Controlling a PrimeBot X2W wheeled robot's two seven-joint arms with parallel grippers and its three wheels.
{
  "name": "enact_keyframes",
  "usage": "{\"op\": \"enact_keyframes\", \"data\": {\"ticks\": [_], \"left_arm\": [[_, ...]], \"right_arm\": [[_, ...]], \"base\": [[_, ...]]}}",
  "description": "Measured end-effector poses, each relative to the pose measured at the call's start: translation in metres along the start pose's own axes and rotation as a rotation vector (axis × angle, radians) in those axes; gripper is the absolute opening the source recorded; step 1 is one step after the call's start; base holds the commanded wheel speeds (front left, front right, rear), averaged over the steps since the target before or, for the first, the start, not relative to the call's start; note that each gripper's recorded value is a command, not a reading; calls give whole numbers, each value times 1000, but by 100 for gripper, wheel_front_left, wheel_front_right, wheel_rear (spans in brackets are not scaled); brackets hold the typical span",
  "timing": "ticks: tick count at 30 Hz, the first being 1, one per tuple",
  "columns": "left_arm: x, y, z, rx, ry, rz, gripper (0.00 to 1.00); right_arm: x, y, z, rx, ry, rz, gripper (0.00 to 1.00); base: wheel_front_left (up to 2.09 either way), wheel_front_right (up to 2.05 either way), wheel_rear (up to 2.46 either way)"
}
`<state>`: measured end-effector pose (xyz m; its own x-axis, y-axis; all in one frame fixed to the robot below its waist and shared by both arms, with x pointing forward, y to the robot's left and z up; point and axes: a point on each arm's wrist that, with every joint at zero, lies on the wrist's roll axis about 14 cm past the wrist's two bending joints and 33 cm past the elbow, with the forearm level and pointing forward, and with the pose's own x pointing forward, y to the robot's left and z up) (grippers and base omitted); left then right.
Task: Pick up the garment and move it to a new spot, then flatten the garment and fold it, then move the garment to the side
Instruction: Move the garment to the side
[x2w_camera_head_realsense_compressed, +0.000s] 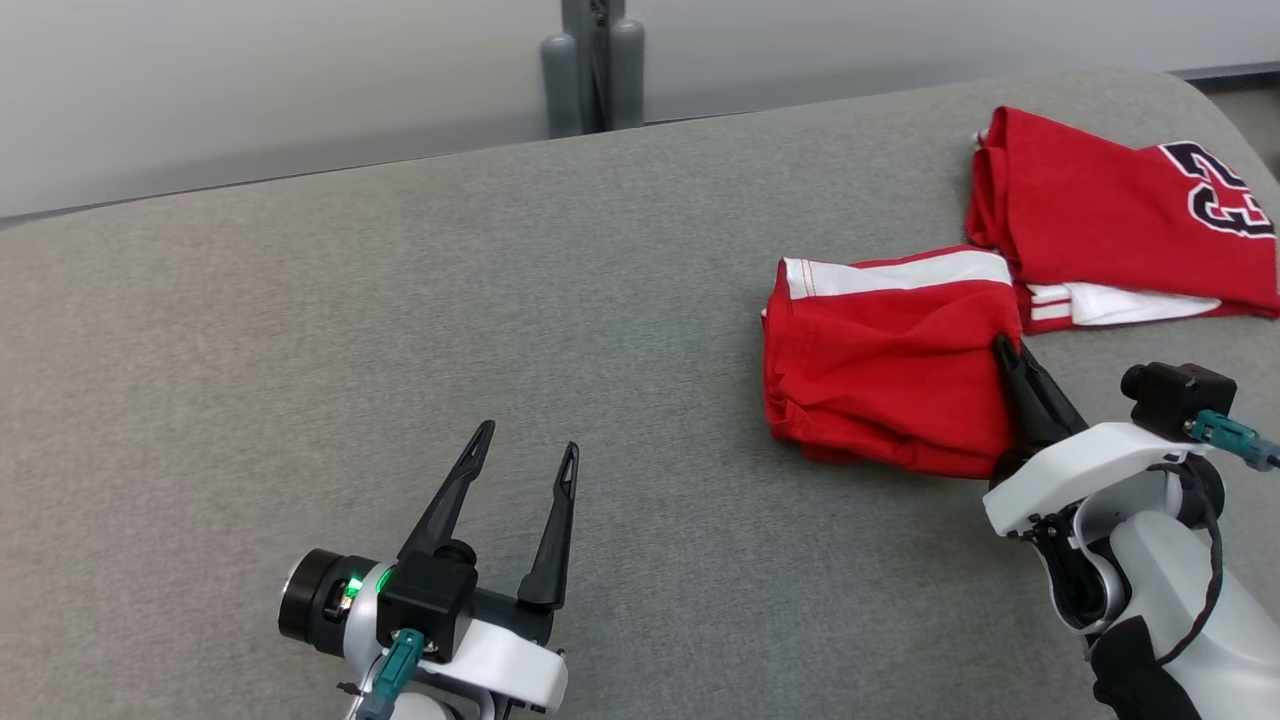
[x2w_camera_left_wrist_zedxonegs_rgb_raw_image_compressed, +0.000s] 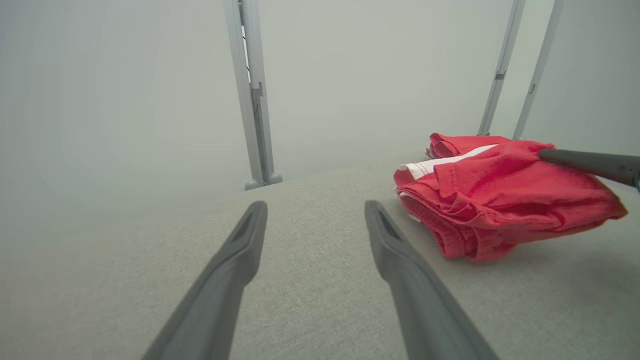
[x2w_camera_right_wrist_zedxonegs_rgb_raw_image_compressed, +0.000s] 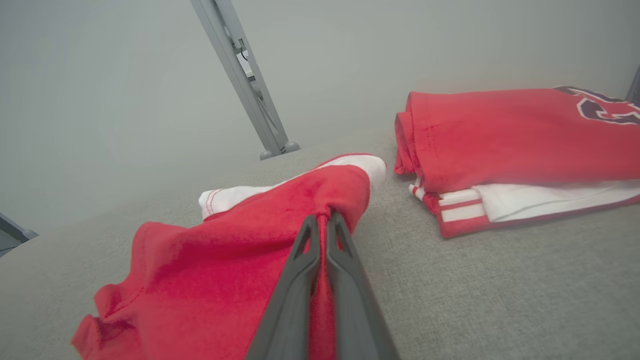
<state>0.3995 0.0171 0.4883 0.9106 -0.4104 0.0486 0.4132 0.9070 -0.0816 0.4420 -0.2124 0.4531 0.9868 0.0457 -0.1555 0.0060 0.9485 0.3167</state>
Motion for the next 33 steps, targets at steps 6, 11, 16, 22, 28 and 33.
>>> {"op": "enact_keyframes", "data": {"ticks": [6, 11, 16, 22, 28, 33], "left_arm": [[13, -25, -10, -5, 18, -96, 100], [22, -42, -17, -6, 28, -163, 100], [36, -51, -15, 11, 14, -217, 100], [51, -47, -16, 30, 4, -233, 100], [65, -40, -21, 41, -1, -242, 100], [75, -30, -31, 31, 16, -232, 100]], "right_arm": [[-18, -20, 2, 0, -14, -64, 0], [-28, -38, -3, -48, 11, -109, 0], [-11, -36, 5, -178, 34, -69, 0], [27, -26, 27, -380, 32, 20, 0], [69, -29, 50, -539, 17, 64, 0], [97, -56, 69, -577, -4, 6, 0]], "base": [[0, 0, 0], [0, 0, 0], [0, 0, 0], [0, 0, 0], [0, 0, 0], [0, 0, 0]]}}
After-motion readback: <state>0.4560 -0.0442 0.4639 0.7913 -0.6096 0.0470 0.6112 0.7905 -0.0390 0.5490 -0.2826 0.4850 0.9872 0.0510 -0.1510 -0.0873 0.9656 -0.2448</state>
